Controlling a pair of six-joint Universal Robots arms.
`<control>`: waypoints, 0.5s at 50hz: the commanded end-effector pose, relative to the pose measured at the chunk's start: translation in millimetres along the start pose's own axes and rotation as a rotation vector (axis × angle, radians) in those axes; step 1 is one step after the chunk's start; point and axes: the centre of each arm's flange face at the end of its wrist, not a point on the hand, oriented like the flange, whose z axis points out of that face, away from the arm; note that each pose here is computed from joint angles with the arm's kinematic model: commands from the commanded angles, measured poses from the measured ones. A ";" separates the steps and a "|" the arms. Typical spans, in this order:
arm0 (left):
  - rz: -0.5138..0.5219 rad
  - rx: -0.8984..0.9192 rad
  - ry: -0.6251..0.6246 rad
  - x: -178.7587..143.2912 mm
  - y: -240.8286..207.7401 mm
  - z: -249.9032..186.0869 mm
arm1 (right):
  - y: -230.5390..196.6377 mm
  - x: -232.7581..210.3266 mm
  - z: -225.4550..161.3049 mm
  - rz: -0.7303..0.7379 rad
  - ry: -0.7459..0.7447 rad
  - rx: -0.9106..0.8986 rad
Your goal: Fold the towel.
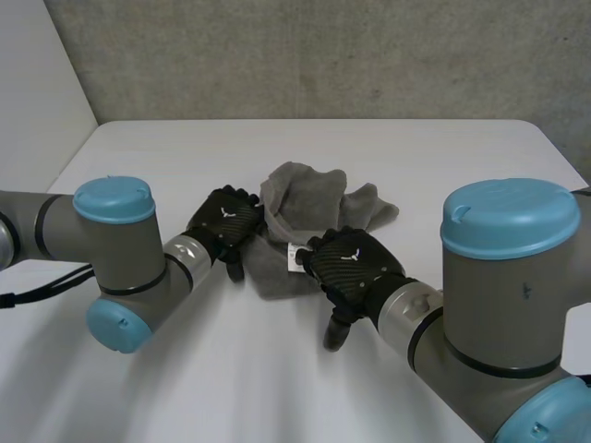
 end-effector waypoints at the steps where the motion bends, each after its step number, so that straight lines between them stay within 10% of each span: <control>1: 0.037 -0.002 0.000 0.5 1.5 2.0 | 16.2 -1.5 21.2 0.049 -0.005 -0.042; 25: 0.039 -0.003 0.009 4.0 2.3 4.5 | 30.4 12.5 104.6 0.097 0.067 0.039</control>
